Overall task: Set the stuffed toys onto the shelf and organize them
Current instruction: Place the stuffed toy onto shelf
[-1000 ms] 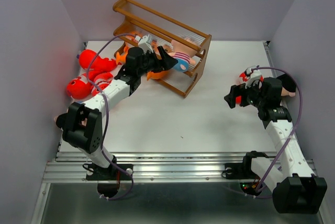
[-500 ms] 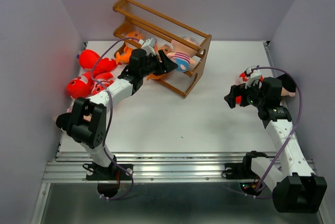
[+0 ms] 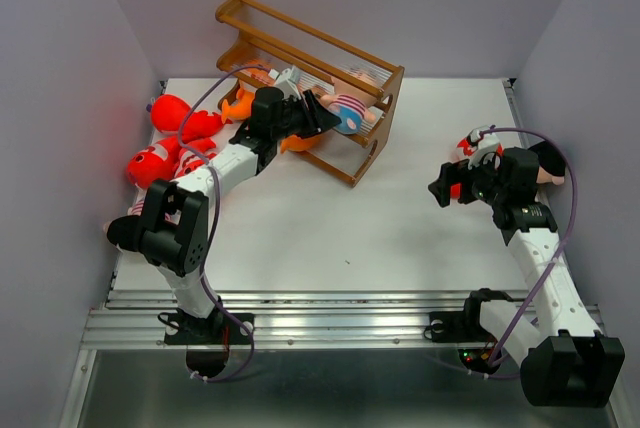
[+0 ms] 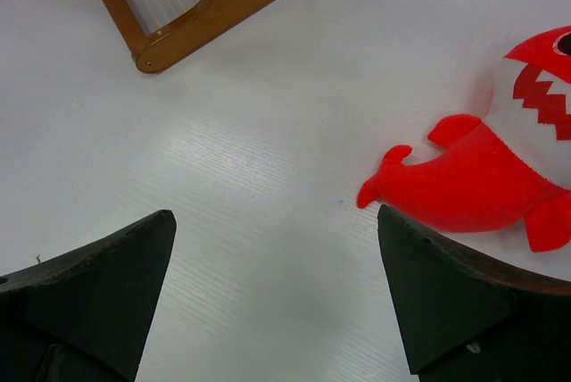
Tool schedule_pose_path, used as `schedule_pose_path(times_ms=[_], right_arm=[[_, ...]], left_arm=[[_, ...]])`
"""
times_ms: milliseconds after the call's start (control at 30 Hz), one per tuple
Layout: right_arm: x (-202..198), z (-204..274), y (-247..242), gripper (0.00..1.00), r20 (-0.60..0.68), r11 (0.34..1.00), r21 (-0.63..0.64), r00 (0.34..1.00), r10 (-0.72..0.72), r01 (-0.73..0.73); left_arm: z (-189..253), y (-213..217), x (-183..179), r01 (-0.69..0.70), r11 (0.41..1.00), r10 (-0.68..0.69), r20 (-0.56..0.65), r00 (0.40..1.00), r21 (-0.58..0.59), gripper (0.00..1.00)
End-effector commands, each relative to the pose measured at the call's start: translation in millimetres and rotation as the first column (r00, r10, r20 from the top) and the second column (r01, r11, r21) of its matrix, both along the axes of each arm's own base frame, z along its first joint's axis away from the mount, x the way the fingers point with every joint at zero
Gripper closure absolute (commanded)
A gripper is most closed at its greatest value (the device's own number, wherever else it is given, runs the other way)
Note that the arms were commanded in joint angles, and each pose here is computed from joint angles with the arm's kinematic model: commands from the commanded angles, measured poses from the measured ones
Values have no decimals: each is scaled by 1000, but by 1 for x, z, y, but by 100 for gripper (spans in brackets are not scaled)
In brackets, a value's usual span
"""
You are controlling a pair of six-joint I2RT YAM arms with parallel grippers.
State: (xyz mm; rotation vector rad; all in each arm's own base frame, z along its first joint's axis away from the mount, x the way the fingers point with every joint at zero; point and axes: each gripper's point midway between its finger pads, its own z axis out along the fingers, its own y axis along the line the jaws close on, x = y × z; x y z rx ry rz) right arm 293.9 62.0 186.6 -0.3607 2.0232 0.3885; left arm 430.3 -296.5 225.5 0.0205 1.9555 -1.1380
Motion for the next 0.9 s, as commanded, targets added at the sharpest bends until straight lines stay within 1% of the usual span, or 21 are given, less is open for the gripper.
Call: schedule_pose_path(times_ms=[0, 167, 300, 333, 400, 433, 600, 700, 800, 867], right_arm=[[8, 10, -3, 0, 56, 1000, -13, 998, -3, 4], [8, 10, -3, 0, 57, 1000, -13, 998, -3, 4], [8, 10, -3, 0, 56, 1000, -13, 998, -3, 4], [7, 10, -3, 0, 56, 1000, -13, 998, -3, 4], [7, 10, -3, 0, 56, 1000, -14, 998, -1, 2], [8, 9, -3, 0, 55, 1000, -13, 998, -1, 2], [7, 9, -3, 0, 57, 1000, -15, 998, -2, 3], [7, 9, -3, 0, 58, 1000, -19, 998, -3, 4], [6, 8, -2, 0, 60, 999, -29, 998, 14, -13], [5, 9, -1, 0, 70, 999, -35, 997, 29, -27]], left_arm=[[37, -2, 10, -9, 1000, 12, 98, 995, -29, 53], [34, -3, 13, -8, 1000, 10, 94, 996, -26, 52], [36, 0, 12, -13, 1000, 16, 97, 995, -24, 44], [35, 1, 11, -19, 1000, 21, 96, 995, -21, 40], [37, 4, 10, -23, 999, 26, 101, 995, -22, 36], [34, 7, 10, -30, 999, 32, 100, 995, -15, 32], [36, 18, 6, -48, 999, 48, 111, 993, -5, 20], [41, 26, 3, -58, 998, 58, 131, 990, 1, 18], [47, 39, 1, -82, 996, 75, 154, 985, 34, 13], [55, 50, -4, -107, 993, 96, 177, 979, 55, 12]])
